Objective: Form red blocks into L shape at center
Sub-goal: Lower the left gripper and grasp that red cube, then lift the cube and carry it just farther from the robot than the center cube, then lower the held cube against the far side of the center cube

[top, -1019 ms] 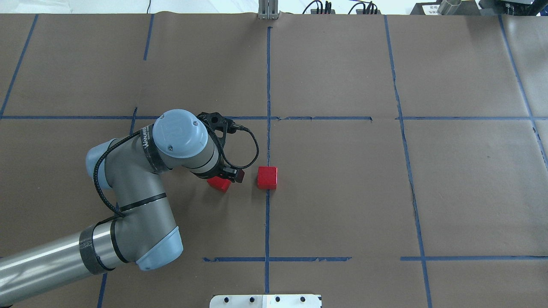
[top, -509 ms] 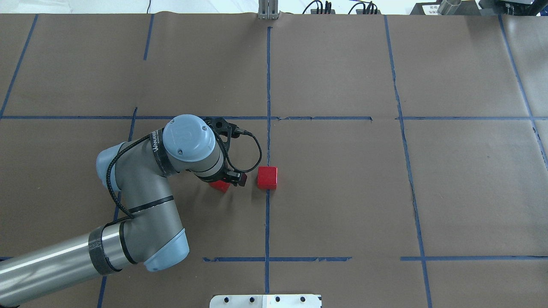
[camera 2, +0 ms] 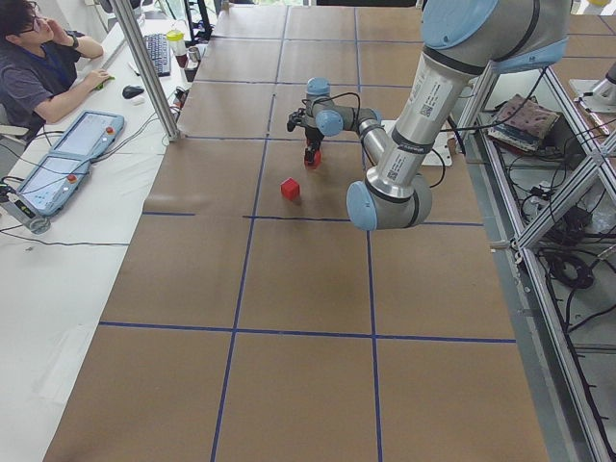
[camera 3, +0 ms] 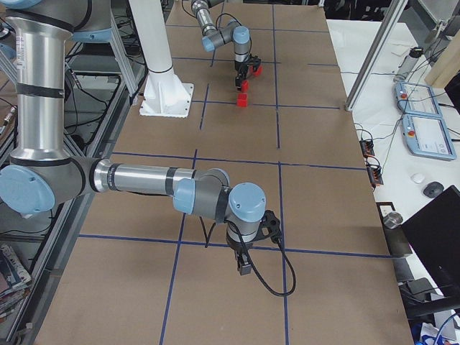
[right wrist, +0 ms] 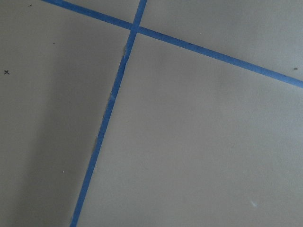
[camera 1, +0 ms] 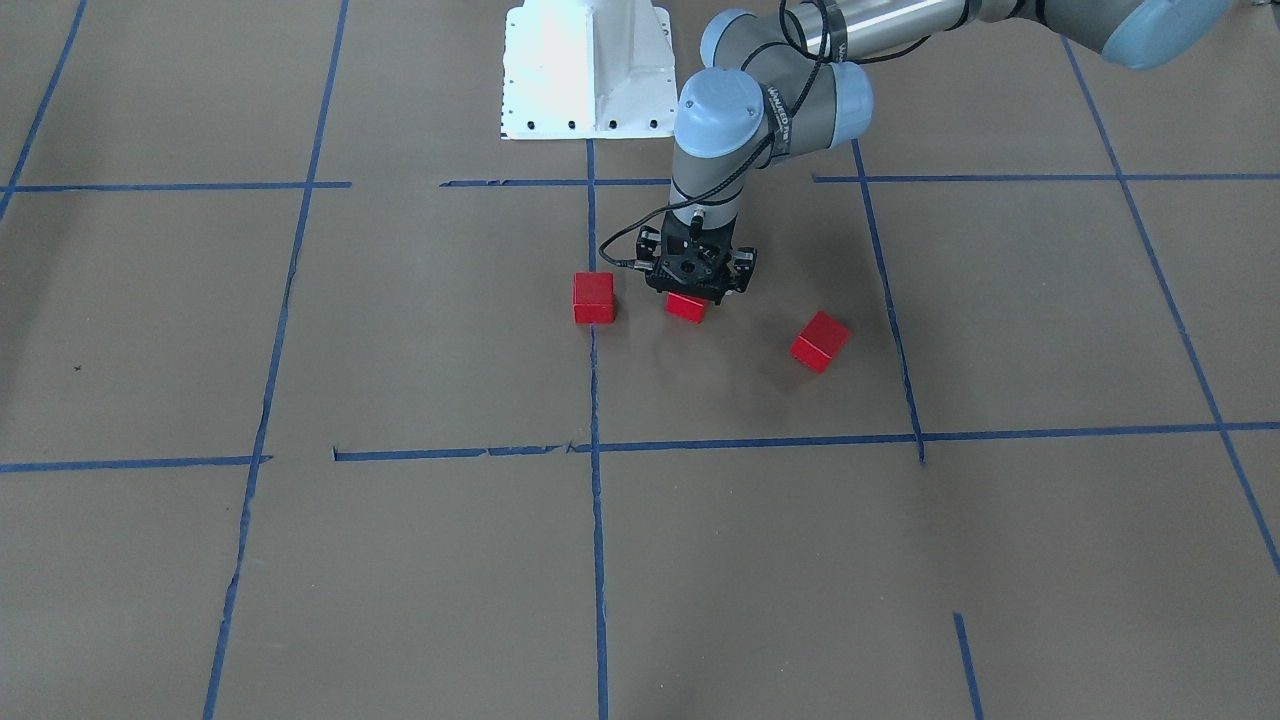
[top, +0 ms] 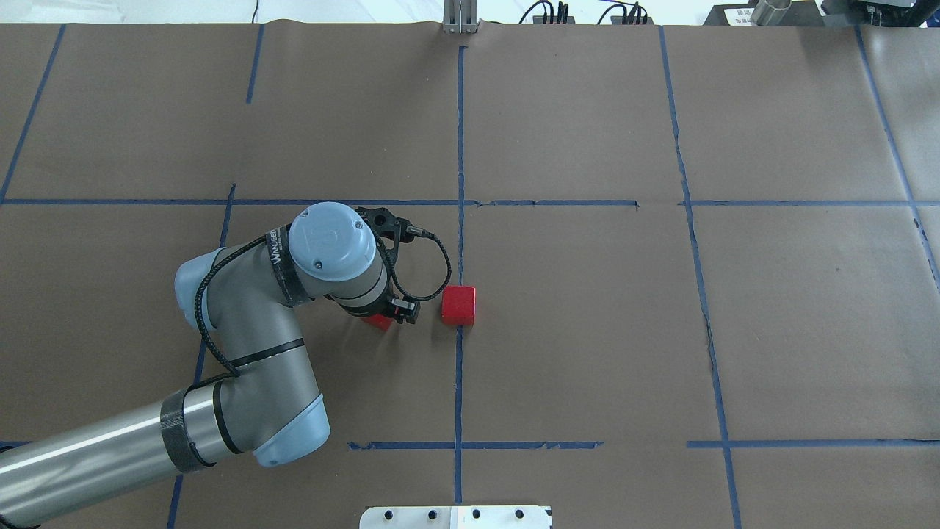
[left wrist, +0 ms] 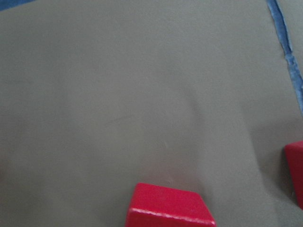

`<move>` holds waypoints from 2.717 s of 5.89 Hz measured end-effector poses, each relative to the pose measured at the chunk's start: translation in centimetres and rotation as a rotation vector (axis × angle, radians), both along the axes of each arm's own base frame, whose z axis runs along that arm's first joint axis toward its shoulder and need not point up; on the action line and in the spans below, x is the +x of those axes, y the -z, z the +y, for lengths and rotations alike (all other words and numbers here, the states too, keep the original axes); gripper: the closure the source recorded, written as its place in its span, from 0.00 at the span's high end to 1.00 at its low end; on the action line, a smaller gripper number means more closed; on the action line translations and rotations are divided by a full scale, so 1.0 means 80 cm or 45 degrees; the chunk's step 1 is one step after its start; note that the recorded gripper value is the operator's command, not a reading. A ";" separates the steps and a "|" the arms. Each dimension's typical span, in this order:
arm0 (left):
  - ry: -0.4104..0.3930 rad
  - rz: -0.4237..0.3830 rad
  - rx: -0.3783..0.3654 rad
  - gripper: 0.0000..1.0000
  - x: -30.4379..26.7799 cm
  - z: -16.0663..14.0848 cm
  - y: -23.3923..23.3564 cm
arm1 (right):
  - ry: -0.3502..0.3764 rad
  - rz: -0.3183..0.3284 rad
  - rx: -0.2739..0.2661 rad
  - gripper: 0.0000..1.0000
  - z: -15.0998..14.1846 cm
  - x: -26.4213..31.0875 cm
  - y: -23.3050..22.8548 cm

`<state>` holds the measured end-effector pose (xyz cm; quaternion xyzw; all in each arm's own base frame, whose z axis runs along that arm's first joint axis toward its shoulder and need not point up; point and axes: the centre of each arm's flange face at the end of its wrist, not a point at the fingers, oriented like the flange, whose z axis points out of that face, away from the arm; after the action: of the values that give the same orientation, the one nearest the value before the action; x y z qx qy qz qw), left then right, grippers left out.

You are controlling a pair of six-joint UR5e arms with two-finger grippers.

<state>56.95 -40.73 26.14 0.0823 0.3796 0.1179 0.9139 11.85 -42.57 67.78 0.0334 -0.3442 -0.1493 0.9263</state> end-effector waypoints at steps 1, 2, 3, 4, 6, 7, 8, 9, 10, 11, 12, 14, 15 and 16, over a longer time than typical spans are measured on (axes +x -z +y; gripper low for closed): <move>0.005 0.005 -0.001 0.24 -0.001 -0.002 0.004 | 0.000 0.000 -0.001 1.00 0.000 0.000 0.000; 0.029 0.018 -0.011 0.23 -0.015 -0.019 0.013 | 0.000 -0.001 -0.002 1.00 0.001 0.000 -0.001; 0.059 0.026 -0.061 0.21 -0.039 -0.048 0.020 | 0.000 -0.002 -0.003 1.00 0.002 0.000 -0.001; 0.095 0.018 -0.139 0.21 -0.051 -0.071 0.031 | 0.001 -0.002 -0.003 1.00 0.004 -0.001 -0.002; 0.188 -0.001 -0.256 0.21 -0.016 -0.114 0.074 | 0.001 -0.002 -0.003 1.00 0.005 -0.001 -0.002; 0.220 -0.008 -0.297 0.21 0.015 -0.132 0.099 | 0.001 -0.003 -0.003 1.00 0.006 -0.001 -0.002; 0.238 -0.002 -0.326 0.21 0.040 -0.138 0.113 | 0.001 -0.002 -0.003 1.00 0.006 -0.001 -0.002; 0.236 0.006 -0.339 0.21 0.059 -0.131 0.119 | 0.001 -0.001 -0.003 1.00 0.006 -0.001 -0.002; 0.223 0.010 -0.345 0.22 0.073 -0.118 0.123 | 0.002 -0.001 -0.003 1.00 0.006 -0.001 -0.002; 0.213 0.012 -0.347 0.22 0.083 -0.107 0.126 | 0.001 -0.001 -0.003 1.00 0.006 -0.001 -0.002; 0.208 0.012 -0.349 0.22 0.087 -0.103 0.127 | 0.001 -0.001 -0.003 1.00 0.006 -0.001 -0.001; 0.204 0.008 -0.351 0.22 0.090 -0.099 0.124 | 0.002 0.000 -0.002 1.00 0.006 -0.001 -0.001; 0.200 0.007 -0.351 0.23 0.092 -0.096 0.122 | 0.001 -0.001 -0.003 1.00 0.006 -0.001 -0.001; 0.199 0.010 -0.345 0.23 0.094 -0.094 0.122 | 0.001 -0.001 -0.003 1.00 0.006 -0.001 -0.002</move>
<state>64.50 -48.25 16.41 -0.0118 0.3882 -0.0063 0.9215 11.80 -42.11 67.91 0.0321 -0.3447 -0.1494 0.9262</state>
